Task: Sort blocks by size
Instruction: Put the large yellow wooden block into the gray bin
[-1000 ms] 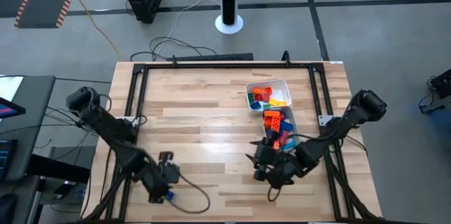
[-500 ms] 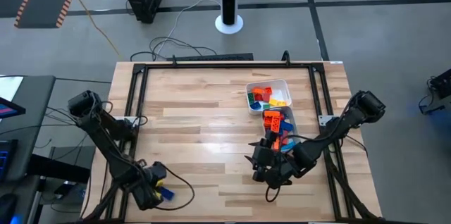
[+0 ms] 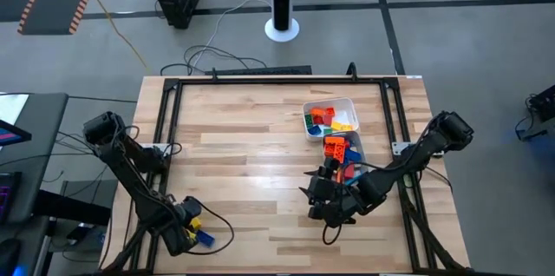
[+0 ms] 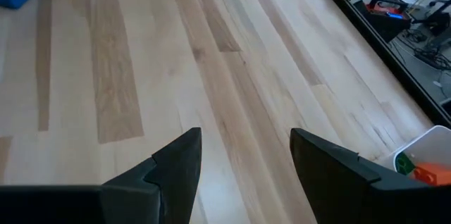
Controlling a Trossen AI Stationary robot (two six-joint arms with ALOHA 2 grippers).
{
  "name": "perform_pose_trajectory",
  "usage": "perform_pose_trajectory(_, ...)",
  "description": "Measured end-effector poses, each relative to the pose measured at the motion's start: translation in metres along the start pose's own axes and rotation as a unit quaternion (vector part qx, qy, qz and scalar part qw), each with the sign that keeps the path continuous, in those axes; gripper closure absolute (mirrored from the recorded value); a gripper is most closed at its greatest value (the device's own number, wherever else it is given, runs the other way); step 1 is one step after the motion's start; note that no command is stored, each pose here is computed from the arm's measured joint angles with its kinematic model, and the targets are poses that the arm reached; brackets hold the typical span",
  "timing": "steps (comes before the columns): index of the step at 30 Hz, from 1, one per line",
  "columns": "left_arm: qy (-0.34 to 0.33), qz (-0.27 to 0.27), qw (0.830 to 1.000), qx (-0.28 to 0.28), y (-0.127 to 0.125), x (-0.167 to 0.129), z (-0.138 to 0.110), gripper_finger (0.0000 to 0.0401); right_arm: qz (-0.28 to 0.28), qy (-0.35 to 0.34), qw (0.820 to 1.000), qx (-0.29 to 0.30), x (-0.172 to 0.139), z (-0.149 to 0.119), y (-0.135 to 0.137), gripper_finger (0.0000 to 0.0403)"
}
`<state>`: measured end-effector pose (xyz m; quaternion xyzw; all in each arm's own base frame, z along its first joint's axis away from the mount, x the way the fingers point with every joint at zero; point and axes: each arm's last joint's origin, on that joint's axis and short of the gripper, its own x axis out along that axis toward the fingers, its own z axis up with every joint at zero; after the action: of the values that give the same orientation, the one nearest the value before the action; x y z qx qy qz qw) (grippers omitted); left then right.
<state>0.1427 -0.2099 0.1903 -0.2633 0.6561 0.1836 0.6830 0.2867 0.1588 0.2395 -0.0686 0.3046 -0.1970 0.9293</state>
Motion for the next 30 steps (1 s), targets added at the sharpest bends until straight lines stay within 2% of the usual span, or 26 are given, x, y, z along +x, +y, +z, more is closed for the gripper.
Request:
perform_pose_trajectory(7, -0.023, -0.009, 1.0, 0.003, -0.001, 0.0, 0.0, 0.0202, 0.002, -0.001, 1.0, -0.001, -0.001, 0.0, 0.001, 0.0148)
perform_pose_trajectory(19, -0.036, 0.019, 0.999, 0.024, 0.01, 0.011, 0.003, 0.0202, 0.002, -0.001, 1.0, -0.001, -0.001, 0.0, 0.001, 0.0148)
perform_pose_trajectory(22, -0.059, 0.049, 0.997, 0.022, 0.016, 0.011, 0.007, 0.0202, 0.002, -0.002, 1.0, -0.001, -0.001, 0.0, 0.001, 0.0148)
perform_pose_trajectory(28, -0.088, 0.156, 0.984, 0.021, 0.036, 0.007, 0.016, 0.0202, 0.003, -0.002, 1.0, 0.0, -0.001, 0.0, 0.001, 0.0148)
perform_pose_trajectory(30, -0.091, 0.174, 0.98, 0.028, 0.039, 0.005, 0.018, 0.0202, 0.003, -0.002, 1.0, 0.0, -0.001, 0.0, 0.001, 0.0148)
